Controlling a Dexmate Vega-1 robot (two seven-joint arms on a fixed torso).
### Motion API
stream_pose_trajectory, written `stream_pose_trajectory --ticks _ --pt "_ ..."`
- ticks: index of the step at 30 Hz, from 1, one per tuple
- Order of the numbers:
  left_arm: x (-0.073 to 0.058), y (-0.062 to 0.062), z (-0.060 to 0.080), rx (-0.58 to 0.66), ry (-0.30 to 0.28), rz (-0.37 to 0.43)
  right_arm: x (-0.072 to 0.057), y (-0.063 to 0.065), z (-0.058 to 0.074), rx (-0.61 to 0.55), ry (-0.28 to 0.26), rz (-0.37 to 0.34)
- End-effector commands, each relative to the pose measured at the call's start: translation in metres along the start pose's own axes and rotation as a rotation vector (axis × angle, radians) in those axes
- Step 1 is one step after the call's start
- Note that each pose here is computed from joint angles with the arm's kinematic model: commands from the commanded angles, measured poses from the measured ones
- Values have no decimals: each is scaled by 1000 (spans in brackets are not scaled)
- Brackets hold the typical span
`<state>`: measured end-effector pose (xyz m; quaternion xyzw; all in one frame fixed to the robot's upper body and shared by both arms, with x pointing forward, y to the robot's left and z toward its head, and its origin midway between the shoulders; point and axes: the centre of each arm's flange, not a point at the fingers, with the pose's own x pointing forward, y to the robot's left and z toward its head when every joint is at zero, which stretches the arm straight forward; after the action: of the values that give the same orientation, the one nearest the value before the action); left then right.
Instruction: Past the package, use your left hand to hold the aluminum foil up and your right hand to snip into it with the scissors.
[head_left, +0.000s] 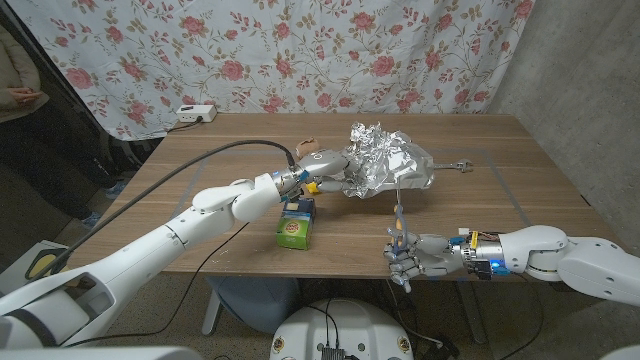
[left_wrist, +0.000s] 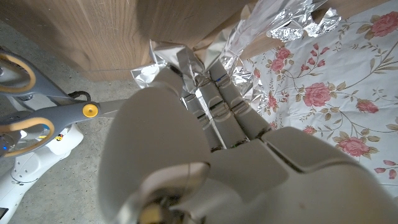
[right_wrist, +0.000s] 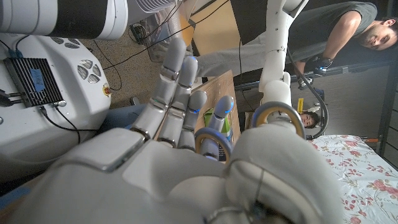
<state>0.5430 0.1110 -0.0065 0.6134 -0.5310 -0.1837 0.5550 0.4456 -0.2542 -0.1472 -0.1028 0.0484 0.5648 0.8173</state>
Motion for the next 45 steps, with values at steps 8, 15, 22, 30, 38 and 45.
stream_pose_trajectory --ticks 8,15,22,30,38,45 --pt "0 0 -4 8 -8 4 0 0 1 14 13 -39" --pt "1 0 -3 11 -15 4 0 0 -1 27 26 -46" --pt "1 0 -2 12 -14 3 1 1 -1 29 24 -50" --pt "-1 -1 -3 7 -14 6 0 2 -1 51 29 -81" --pt "-5 1 -5 9 -8 17 -1 4 2 56 30 -115" --pt "-10 2 -7 20 -10 34 0 6 1 87 18 -156"
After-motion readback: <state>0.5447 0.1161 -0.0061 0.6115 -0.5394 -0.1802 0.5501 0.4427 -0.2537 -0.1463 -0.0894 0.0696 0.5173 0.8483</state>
